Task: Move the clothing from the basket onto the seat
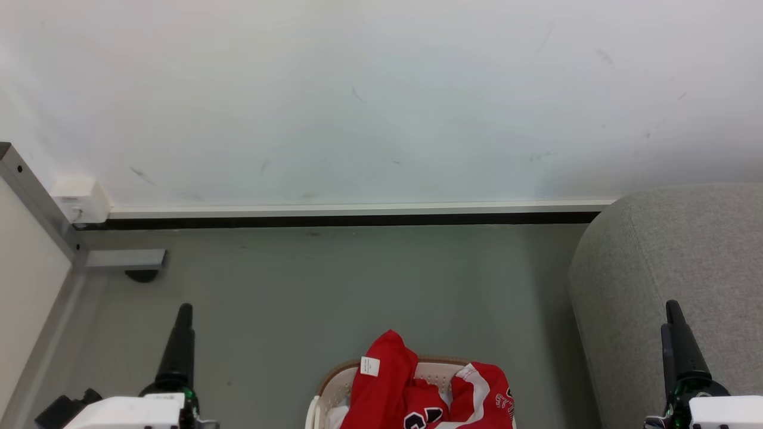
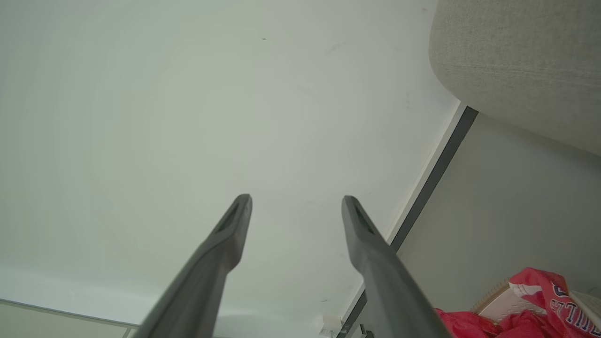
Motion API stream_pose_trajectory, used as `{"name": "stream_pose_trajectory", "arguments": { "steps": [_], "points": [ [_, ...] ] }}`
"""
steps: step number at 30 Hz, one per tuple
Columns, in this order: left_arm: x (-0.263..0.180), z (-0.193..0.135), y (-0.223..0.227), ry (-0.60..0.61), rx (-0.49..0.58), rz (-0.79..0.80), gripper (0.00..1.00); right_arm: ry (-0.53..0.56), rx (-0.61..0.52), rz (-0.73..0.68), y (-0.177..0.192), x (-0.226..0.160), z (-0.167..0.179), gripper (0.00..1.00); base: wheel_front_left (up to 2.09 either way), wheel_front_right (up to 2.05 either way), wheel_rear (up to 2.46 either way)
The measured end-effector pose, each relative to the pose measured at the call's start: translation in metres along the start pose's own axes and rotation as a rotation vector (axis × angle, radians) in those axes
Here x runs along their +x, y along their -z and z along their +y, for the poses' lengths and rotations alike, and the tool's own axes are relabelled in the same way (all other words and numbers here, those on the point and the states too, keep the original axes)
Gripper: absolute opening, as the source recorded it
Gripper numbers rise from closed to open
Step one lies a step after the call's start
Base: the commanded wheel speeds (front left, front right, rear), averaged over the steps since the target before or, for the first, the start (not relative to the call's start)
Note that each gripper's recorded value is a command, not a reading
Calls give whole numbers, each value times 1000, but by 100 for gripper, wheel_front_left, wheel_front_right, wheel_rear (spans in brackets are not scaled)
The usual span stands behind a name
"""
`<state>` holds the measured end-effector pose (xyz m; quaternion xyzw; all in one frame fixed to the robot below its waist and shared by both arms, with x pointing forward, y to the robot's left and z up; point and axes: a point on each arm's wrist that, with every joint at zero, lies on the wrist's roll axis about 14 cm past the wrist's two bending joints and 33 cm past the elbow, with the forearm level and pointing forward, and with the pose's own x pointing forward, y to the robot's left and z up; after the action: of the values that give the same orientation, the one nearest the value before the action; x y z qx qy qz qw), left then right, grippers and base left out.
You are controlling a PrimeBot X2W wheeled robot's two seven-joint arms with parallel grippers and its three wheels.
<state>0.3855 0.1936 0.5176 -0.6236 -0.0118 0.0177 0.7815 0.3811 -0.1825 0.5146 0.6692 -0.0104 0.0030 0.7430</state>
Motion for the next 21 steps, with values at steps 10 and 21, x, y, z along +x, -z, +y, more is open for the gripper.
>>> {"name": "stream_pose_trajectory", "arguments": {
  "steps": [10, 21],
  "points": [
    [2, -7, 0, 29, 211, -15, 100, -61, -178, -15, -1, 1, 11, 100, 0, 0, 0],
    [3, -12, 2, 58, 455, -29, 100, -112, -376, -14, 4, 1, 20, 100, 0, 0, 0]
  ]
}}
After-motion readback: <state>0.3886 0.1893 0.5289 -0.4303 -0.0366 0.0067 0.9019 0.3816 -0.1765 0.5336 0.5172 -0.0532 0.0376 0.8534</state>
